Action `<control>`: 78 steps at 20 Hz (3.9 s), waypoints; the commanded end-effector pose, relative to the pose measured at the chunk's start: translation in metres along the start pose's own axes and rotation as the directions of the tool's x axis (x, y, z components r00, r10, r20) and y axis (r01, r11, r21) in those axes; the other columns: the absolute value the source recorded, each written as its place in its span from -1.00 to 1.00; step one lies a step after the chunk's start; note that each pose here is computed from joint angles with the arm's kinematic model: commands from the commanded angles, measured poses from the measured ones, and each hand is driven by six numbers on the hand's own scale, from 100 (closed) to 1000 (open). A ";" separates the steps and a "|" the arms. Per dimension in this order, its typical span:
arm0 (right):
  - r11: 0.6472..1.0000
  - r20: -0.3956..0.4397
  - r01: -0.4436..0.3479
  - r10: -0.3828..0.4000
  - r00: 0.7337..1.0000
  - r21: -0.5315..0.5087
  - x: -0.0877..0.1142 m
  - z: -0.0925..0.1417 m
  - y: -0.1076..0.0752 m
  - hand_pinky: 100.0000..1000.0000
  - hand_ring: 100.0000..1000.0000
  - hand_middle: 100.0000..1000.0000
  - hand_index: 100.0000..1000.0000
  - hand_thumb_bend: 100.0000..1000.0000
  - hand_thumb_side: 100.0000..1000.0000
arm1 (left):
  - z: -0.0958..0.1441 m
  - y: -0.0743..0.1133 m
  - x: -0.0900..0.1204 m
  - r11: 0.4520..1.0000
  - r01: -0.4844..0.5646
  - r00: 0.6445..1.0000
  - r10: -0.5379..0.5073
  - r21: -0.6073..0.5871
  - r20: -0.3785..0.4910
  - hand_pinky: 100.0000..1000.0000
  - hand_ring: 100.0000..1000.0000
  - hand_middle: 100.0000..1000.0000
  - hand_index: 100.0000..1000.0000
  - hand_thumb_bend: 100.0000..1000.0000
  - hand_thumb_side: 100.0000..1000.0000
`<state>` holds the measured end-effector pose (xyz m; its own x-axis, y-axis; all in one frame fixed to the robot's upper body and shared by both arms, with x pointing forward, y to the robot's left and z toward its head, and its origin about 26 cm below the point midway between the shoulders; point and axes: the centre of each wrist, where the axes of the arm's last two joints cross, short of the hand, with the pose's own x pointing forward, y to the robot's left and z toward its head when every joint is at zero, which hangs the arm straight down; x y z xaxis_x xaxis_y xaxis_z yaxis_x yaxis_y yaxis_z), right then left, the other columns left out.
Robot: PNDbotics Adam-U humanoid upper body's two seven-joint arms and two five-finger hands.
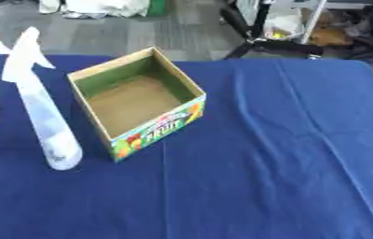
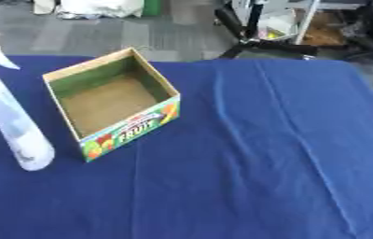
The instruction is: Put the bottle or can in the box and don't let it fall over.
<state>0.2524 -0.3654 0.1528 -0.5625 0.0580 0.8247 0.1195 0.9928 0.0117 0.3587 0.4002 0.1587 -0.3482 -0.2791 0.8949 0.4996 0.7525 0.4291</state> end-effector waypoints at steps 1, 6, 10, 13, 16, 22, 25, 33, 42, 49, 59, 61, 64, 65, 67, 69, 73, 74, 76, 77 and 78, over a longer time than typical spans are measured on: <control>1.000 0.026 -0.002 0.001 1.000 0.019 0.008 -0.005 0.002 1.00 1.00 1.00 1.00 -1.00 -0.04 | -0.017 0.003 0.005 0.999 0.013 1.000 -0.013 -0.040 -0.003 1.00 1.00 1.00 0.82 0.47 -0.70; 1.000 0.027 0.013 -0.014 1.000 0.015 0.007 -0.005 0.004 1.00 1.00 1.00 1.00 -1.00 -0.05 | -0.048 -0.006 0.000 0.997 0.006 1.000 -0.007 -0.082 -0.006 1.00 1.00 1.00 0.78 0.49 -0.73; 1.000 0.025 0.023 -0.024 0.999 0.012 0.007 -0.006 0.006 1.00 1.00 1.00 1.00 -1.00 -0.05 | -0.065 -0.017 -0.009 0.994 0.008 0.999 -0.012 -0.112 -0.031 1.00 1.00 1.00 0.66 0.37 -0.92; 1.000 0.022 0.027 -0.028 0.999 0.011 0.007 -0.006 0.007 1.00 1.00 1.00 1.00 -1.00 -0.05 | -0.073 -0.025 -0.017 0.992 -0.008 0.999 0.001 -0.128 -0.051 1.00 1.00 1.00 0.27 -0.45 -1.00; 1.000 0.015 0.027 -0.027 1.000 0.002 0.006 -0.006 0.007 1.00 1.00 1.00 1.00 -1.00 -0.05 | -0.075 -0.027 -0.019 0.994 -0.025 0.998 0.018 -0.110 -0.067 1.00 1.00 1.00 -0.20 -1.00 -1.00; 1.000 0.004 0.025 -0.025 1.000 -0.009 0.004 -0.003 0.007 1.00 1.00 1.00 1.00 -1.00 -0.05 | -0.081 -0.025 -0.011 0.999 -0.033 0.999 0.033 -0.004 -0.035 1.00 1.00 1.00 -0.85 -1.00 0.14; 1.000 0.007 0.021 -0.021 1.000 -0.017 0.005 -0.002 0.005 1.00 1.00 1.00 1.00 -1.00 -0.05 | -0.081 -0.019 0.007 1.000 -0.006 0.999 0.005 0.004 0.047 1.00 1.00 1.00 -0.88 -1.00 0.22; 0.999 0.020 0.030 -0.030 0.999 -0.016 0.007 -0.005 0.004 1.00 1.00 1.00 1.00 -1.00 -0.05 | -0.105 0.012 0.098 0.994 0.076 0.942 -0.096 0.075 0.320 1.00 1.00 0.89 -0.89 -1.00 0.27; 0.993 0.047 0.108 -0.110 0.993 0.052 0.013 -0.023 0.018 1.00 1.00 1.00 1.00 -1.00 -0.06 | -0.176 0.022 0.106 0.950 0.138 0.937 -0.217 0.279 0.274 1.00 1.00 0.93 -0.88 -1.00 0.27; 0.977 0.058 0.173 -0.181 0.982 0.122 0.020 -0.038 0.031 1.00 1.00 1.00 1.00 -1.00 -0.06 | -0.206 0.000 0.063 0.853 0.294 0.882 -0.416 0.432 0.221 1.00 1.00 1.00 -0.87 -1.00 0.10; 0.978 0.048 0.181 -0.186 0.981 0.103 0.020 -0.036 0.028 1.00 1.00 1.00 1.00 -1.00 -0.06 | -0.201 -0.004 0.035 0.791 0.485 0.821 -0.559 0.373 0.118 1.00 1.00 1.00 0.84 -0.96 0.37; 0.979 0.046 0.178 -0.184 0.982 0.103 0.019 -0.035 0.027 1.00 1.00 1.00 1.00 -1.00 -0.06 | -0.200 -0.002 0.036 0.788 0.492 0.817 -0.565 0.370 0.116 1.00 1.00 1.00 0.84 -0.92 0.35; 0.979 0.046 0.177 -0.183 0.982 0.106 0.018 -0.033 0.027 1.00 1.00 1.00 1.00 -1.00 -0.06 | -0.197 0.001 0.037 0.801 0.469 0.829 -0.544 0.373 0.125 1.00 1.00 1.00 0.83 -0.95 0.33; 0.978 0.045 0.177 -0.182 0.982 0.107 0.017 -0.033 0.027 1.00 1.00 1.00 1.00 -1.00 -0.06 | -0.197 0.002 0.039 0.806 0.457 0.834 -0.536 0.376 0.133 1.00 1.00 1.00 0.81 -1.00 0.28; 0.978 0.044 0.175 -0.181 0.982 0.113 0.017 -0.033 0.028 1.00 1.00 1.00 1.00 -1.00 -0.06 | -0.198 0.005 0.044 0.814 0.430 0.842 -0.518 0.390 0.153 1.00 1.00 1.00 0.81 -1.00 0.22; 0.978 0.042 0.172 -0.178 0.983 0.117 0.017 -0.033 0.029 1.00 1.00 1.00 1.00 -1.00 -0.06 | -0.198 0.008 0.050 0.818 0.399 0.847 -0.502 0.413 0.174 1.00 1.00 1.00 0.80 -1.00 0.26; 0.978 0.040 0.170 -0.176 0.984 0.125 0.017 -0.033 0.030 1.00 1.00 1.00 1.00 -1.00 -0.06 | -0.199 0.014 0.064 0.816 0.361 0.846 -0.491 0.452 0.210 1.00 1.00 1.00 0.83 -0.75 0.35; 0.978 0.039 0.169 -0.175 0.984 0.125 0.017 -0.033 0.030 1.00 1.00 1.00 1.00 -1.00 -0.06 | -0.199 0.016 0.067 0.813 0.358 0.844 -0.492 0.459 0.214 1.00 1.00 1.00 0.83 -0.73 0.36; 0.978 0.038 0.167 -0.173 0.984 0.125 0.017 -0.033 0.030 1.00 1.00 1.00 1.00 -1.00 -0.06 | -0.198 0.018 0.070 0.808 0.355 0.841 -0.496 0.470 0.218 1.00 1.00 1.00 0.83 -0.75 0.35; 0.978 0.038 0.167 -0.173 0.984 0.125 0.017 -0.034 0.030 1.00 1.00 1.00 1.00 -1.00 -0.06 | -0.198 0.019 0.072 0.803 0.363 0.836 -0.504 0.472 0.216 1.00 1.00 1.00 0.84 -1.00 0.00; 0.978 0.038 0.168 -0.174 0.984 0.125 0.017 -0.034 0.030 1.00 1.00 1.00 1.00 -1.00 -0.06 | -0.198 0.020 0.074 0.797 0.382 0.828 -0.520 0.469 0.209 1.00 1.00 1.00 0.84 -1.00 -0.36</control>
<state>0.2761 -0.3371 0.1755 -0.5817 -0.1358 0.8020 -0.0745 0.9907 0.1138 0.5015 0.2713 0.2308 -0.6841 -0.4847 0.5451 -0.0578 0.7810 0.6219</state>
